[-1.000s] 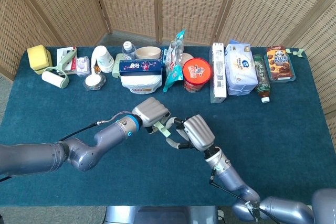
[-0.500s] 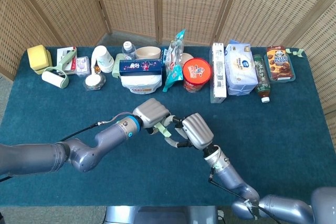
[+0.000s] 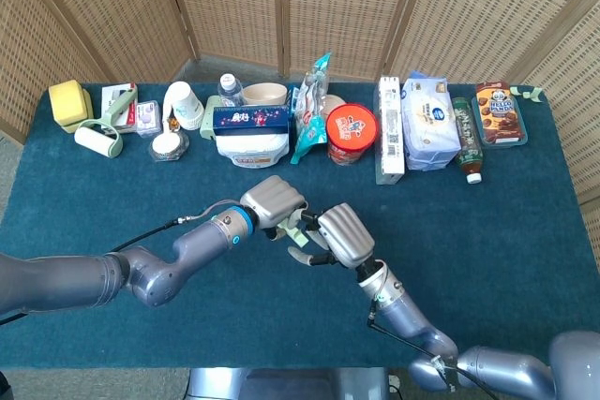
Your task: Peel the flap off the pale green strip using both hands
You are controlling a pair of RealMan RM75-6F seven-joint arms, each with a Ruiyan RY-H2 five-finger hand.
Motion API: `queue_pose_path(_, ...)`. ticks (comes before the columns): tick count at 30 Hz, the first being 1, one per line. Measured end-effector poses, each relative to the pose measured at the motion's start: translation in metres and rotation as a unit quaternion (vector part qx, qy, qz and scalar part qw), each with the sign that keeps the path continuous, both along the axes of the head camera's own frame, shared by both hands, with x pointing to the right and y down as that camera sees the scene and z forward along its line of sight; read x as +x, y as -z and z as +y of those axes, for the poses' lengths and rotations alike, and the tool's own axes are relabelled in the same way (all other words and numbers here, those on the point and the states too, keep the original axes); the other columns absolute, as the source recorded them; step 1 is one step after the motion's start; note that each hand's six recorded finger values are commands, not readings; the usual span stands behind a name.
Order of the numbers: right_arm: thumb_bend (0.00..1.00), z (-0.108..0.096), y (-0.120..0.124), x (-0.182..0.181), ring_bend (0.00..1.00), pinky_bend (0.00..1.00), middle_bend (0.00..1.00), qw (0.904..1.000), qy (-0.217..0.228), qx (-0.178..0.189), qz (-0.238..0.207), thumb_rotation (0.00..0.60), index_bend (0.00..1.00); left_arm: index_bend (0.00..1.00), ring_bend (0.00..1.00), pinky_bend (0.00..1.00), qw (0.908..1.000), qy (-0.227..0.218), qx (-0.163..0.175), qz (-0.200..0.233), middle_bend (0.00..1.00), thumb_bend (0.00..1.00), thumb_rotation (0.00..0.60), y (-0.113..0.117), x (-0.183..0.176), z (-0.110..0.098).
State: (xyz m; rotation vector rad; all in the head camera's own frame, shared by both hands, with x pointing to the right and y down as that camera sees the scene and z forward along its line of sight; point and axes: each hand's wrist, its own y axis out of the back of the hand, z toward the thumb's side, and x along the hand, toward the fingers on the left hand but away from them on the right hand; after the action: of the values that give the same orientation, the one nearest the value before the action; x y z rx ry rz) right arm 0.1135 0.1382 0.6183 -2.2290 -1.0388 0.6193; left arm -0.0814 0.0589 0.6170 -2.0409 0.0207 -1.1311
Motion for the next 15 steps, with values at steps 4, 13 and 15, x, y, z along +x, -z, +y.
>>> queue_pose_path(4,0.30,0.0003,-0.0001,0.0001,0.99,0.83,1.00,1.0000,0.000,0.000,0.000,0.497,0.45,0.61,1.00,1.00,1.0000,0.000,0.002,0.001,1.00,0.37,0.600,0.0004,0.0011,-0.0002)
queue_pose_path(13,0.30,0.0035,-0.0045,-0.0002,0.99,0.83,1.00,1.0000,0.002,-0.004,0.002,0.502,0.50,0.61,1.00,1.00,1.0000,0.003,0.004,0.005,1.00,0.38,0.600,0.0036,0.0024,-0.0028)
queue_pose_path(15,0.30,0.0028,-0.0049,-0.0011,0.99,0.83,1.00,1.0000,0.002,-0.003,0.001,0.508,0.51,0.61,1.00,1.00,1.0000,0.002,0.002,0.005,1.00,0.37,0.600,0.0040,0.0023,-0.0017)
